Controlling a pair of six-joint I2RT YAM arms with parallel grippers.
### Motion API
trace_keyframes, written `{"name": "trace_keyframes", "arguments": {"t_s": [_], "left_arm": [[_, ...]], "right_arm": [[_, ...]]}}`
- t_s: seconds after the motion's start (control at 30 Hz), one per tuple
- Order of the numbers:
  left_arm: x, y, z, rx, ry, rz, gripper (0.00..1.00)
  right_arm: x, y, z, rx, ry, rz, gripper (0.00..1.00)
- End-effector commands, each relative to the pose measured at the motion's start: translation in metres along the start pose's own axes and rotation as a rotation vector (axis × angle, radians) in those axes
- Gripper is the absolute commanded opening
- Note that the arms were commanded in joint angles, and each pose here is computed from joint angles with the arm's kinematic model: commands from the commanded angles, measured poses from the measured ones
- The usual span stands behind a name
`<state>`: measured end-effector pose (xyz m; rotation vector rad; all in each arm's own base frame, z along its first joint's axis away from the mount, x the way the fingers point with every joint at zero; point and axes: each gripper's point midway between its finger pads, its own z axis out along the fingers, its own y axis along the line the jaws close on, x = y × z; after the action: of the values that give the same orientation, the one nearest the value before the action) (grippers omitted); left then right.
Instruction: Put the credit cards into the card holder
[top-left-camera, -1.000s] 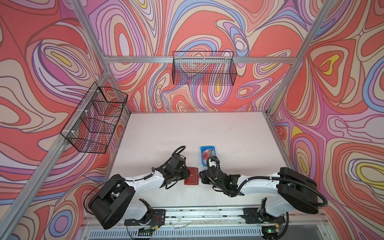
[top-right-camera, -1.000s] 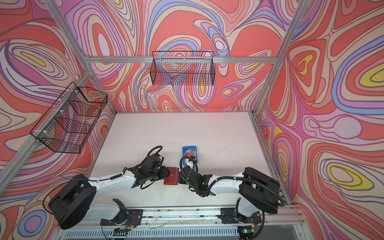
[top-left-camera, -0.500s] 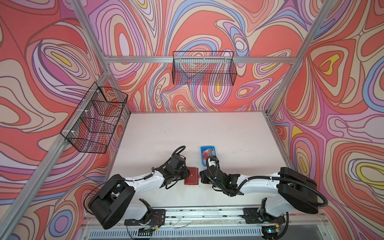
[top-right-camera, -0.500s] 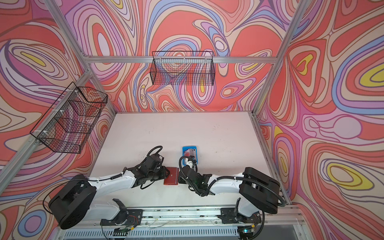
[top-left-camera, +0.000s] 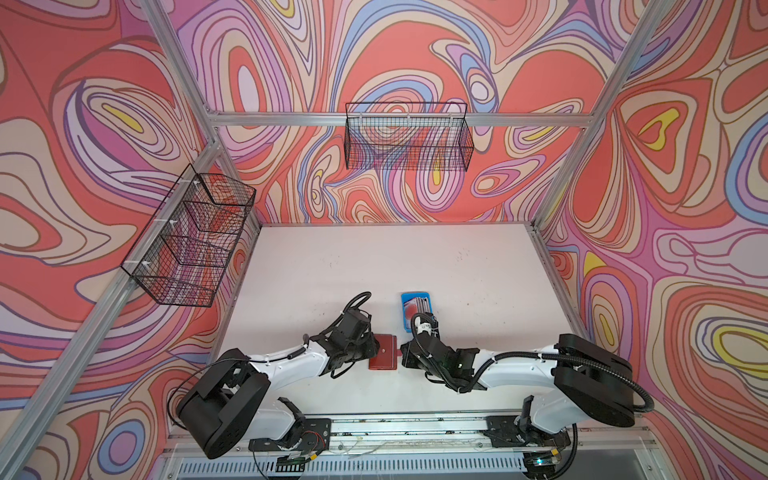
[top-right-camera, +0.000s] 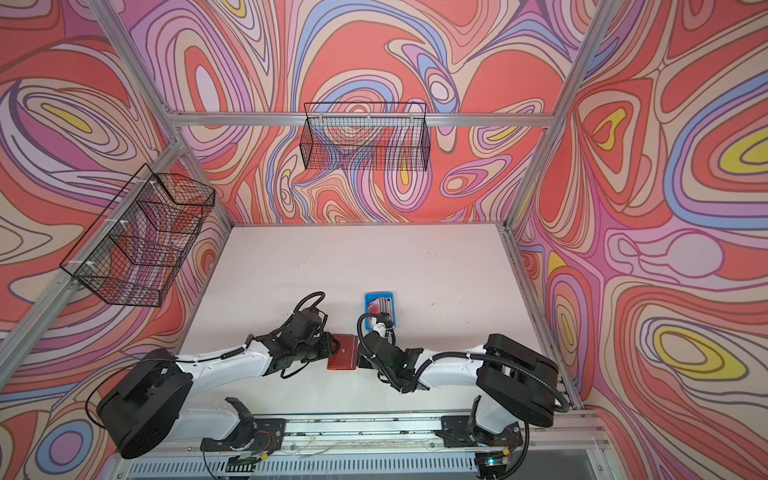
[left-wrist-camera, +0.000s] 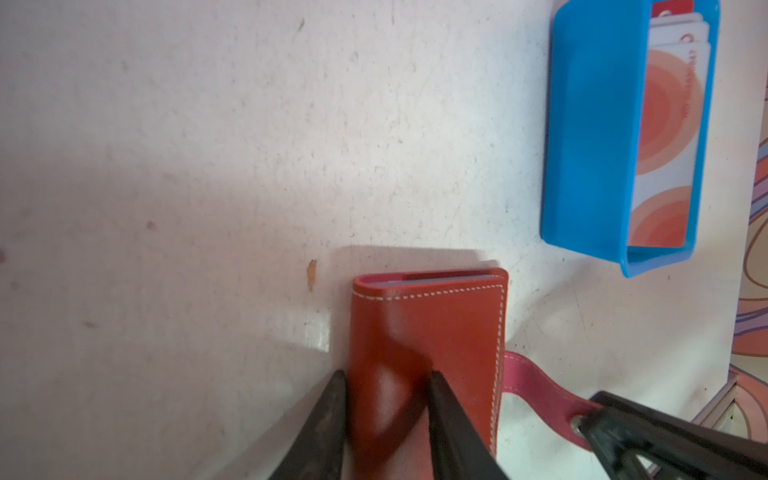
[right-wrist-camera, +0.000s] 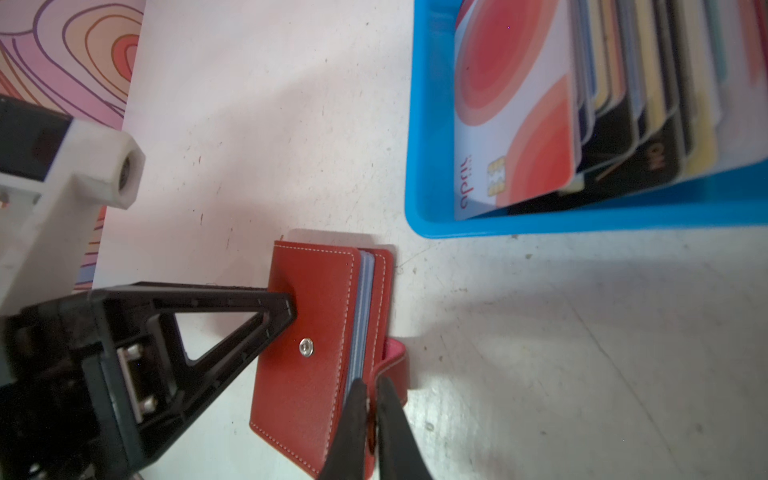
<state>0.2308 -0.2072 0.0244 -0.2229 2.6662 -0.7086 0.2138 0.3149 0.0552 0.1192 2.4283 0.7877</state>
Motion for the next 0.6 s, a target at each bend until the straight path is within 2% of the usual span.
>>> {"name": "trace_keyframes", "arguments": {"t_s": [0.0,0.1,0.23,0.43,0.57], "left_arm": [[0.0265,0.035,0.001,-0.121,0.079,-0.025,0.35],[0.0265,0.0342,0.0008,-0.118,0.079,-0.025,0.35],[0.0262,0.0343,0.0006,-0.119,0.077,-0.024,0.35],[0.0263,0.0344,0.0008,-0.119,0.078,-0.026,0.35],[0.026,0.0344,0.0012,-0.119,0.077,-0.028,0.35]], "right_arm": [[-0.0008,-0.0016,-0.0002,0.011,-0.01,0.009,0.01],[-0.0022,-0.0004,-0.0017,0.008,-0.014,0.008,0.02],[-0.0046,0.0,-0.005,0.006,-0.021,0.01,0.11],[-0.0061,-0.0015,-0.0088,0.006,-0.029,0.013,0.11],[-0.0052,-0.0024,-0.0079,0.008,-0.026,0.016,0.07]]}}
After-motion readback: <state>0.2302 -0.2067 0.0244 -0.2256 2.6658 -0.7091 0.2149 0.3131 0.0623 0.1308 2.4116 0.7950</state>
